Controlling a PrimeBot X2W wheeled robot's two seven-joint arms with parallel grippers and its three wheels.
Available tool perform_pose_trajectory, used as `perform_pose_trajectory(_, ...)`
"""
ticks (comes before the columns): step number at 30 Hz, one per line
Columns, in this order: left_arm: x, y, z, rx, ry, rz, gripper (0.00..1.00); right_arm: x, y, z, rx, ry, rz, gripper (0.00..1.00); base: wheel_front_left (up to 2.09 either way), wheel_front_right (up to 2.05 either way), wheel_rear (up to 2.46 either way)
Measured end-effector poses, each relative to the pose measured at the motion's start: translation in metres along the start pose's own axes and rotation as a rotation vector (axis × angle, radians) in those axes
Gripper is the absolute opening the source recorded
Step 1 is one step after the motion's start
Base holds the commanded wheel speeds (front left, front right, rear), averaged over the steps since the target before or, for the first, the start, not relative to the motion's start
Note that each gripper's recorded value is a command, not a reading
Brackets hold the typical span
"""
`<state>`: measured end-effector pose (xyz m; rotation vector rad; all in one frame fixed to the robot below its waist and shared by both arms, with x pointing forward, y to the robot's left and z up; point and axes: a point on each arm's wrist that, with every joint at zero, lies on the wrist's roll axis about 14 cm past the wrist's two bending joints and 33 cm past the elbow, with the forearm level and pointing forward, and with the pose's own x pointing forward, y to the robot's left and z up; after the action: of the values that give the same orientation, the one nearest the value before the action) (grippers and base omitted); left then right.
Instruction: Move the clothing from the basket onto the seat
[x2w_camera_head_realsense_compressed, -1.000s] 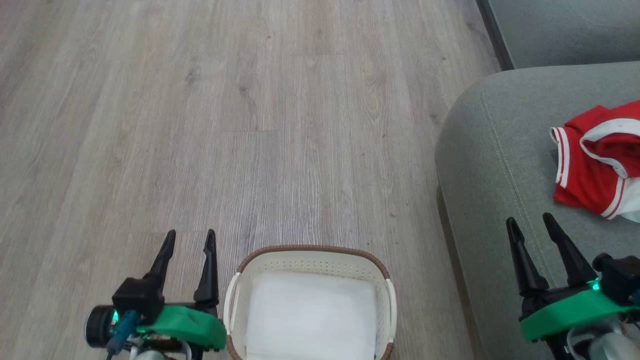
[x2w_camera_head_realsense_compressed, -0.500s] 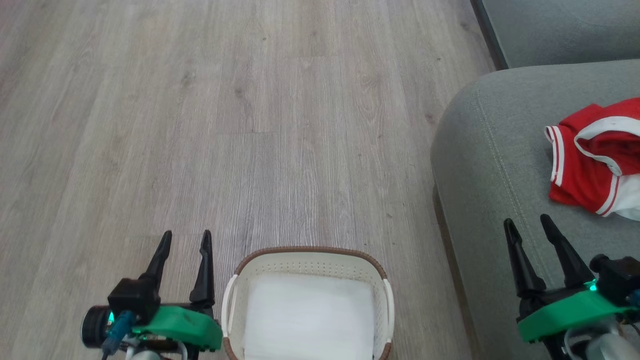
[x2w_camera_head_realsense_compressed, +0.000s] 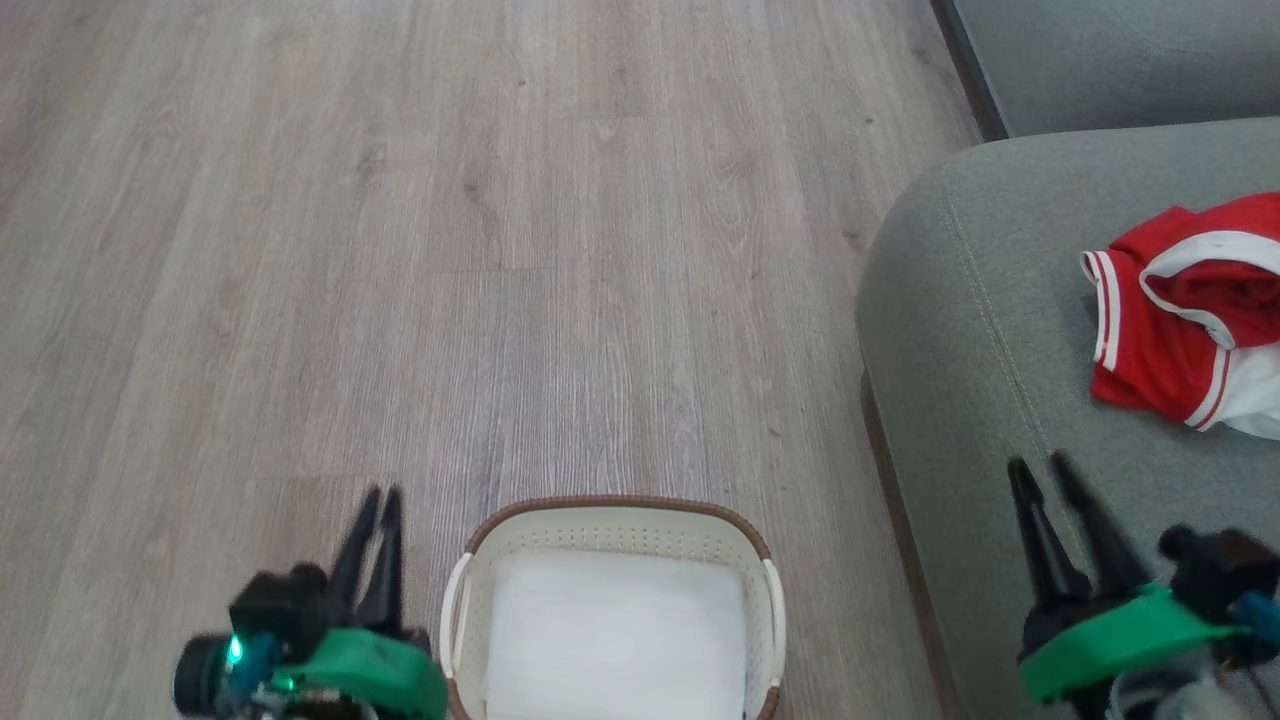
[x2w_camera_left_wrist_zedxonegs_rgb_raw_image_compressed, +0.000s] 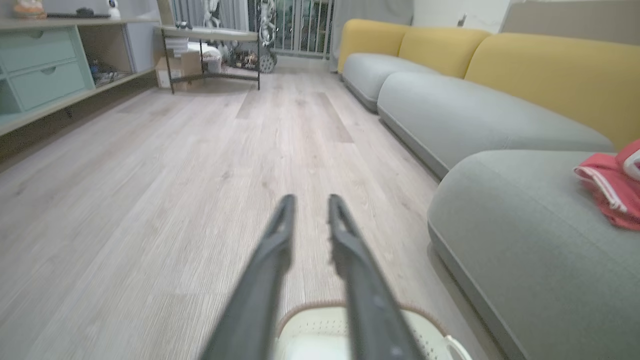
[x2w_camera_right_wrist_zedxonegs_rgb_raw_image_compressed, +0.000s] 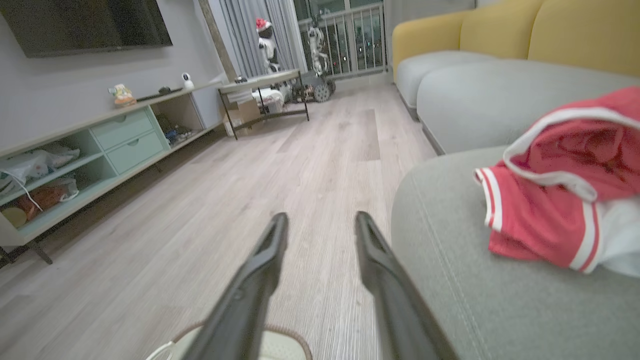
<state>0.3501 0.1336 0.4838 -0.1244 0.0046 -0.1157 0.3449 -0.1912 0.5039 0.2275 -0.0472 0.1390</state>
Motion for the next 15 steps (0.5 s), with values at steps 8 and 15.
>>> perform_pose_trajectory(8,-0.019,0.007,-0.036,-0.047,0.120,0.036,0.00,-0.014,-0.002,-0.031,0.059,0.096,-0.036,0.00,0.00,0.00,0.00)
perform_pose_trajectory(15,-0.019,0.010,-0.038,-0.126,0.137,0.054,0.00,-0.013,-0.005,-0.032,0.132,0.096,-0.062,0.00,0.00,0.00,0.00)
